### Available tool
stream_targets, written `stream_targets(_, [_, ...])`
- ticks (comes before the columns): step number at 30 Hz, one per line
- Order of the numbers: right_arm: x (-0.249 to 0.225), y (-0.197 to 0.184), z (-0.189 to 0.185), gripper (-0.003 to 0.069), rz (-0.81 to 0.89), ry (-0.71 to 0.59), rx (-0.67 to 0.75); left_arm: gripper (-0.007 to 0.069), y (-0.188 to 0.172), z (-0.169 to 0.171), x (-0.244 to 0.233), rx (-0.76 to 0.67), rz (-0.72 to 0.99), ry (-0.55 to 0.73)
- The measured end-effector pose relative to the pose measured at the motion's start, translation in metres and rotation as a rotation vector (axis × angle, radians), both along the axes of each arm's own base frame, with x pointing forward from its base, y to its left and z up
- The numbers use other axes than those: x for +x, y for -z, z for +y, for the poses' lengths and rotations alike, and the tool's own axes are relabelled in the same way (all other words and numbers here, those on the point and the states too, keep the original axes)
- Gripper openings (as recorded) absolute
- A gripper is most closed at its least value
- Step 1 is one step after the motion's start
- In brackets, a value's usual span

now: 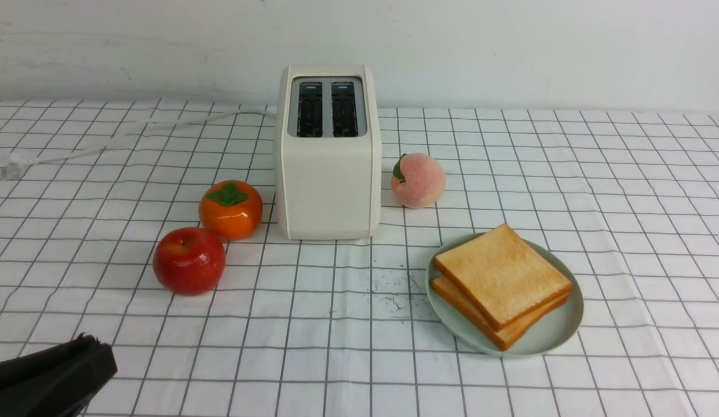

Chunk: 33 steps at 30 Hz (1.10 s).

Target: Take toasted bread from bread machine on white checkered table place on plate.

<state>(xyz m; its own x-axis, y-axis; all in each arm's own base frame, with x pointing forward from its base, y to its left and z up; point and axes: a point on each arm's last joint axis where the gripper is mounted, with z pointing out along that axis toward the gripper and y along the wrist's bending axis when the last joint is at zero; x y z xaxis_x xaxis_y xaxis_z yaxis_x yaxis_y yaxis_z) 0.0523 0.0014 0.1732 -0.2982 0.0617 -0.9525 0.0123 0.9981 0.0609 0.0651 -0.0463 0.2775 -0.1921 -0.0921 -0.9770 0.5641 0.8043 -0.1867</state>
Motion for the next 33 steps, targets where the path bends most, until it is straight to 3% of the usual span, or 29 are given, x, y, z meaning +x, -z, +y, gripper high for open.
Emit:
stream_targets(9, [0.0, 0.0, 0.0, 0.0032, 0.0, 0.0, 0.001, 0.0091, 0.002, 0.002, 0.001, 0.031, 0.004, -0.02])
stream_targets(12, [0.0, 0.0, 0.0, 0.0032, 0.0, 0.0, 0.001, 0.0052, 0.002, 0.004, 0.002, 0.016, 0.02, -0.049])
stream_targets(15, [0.0, 0.0, 0.0, 0.0036, 0.0, 0.0, 0.001, -0.0013, 0.002, 0.009, 0.005, 0.004, 0.028, -0.127])
stream_targets(26, [0.0, 0.0, 0.0, 0.0046, 0.0, 0.0, 0.001, -0.0013, -0.006, 0.033, 0.012, 0.034, -0.124, -0.451])
stream_targets(33, [0.0, 0.0, 0.0, 0.0057, 0.0, 0.0, 0.001, -0.0013, 0.041, 0.043, -0.007, 0.03, -0.17, -0.565])
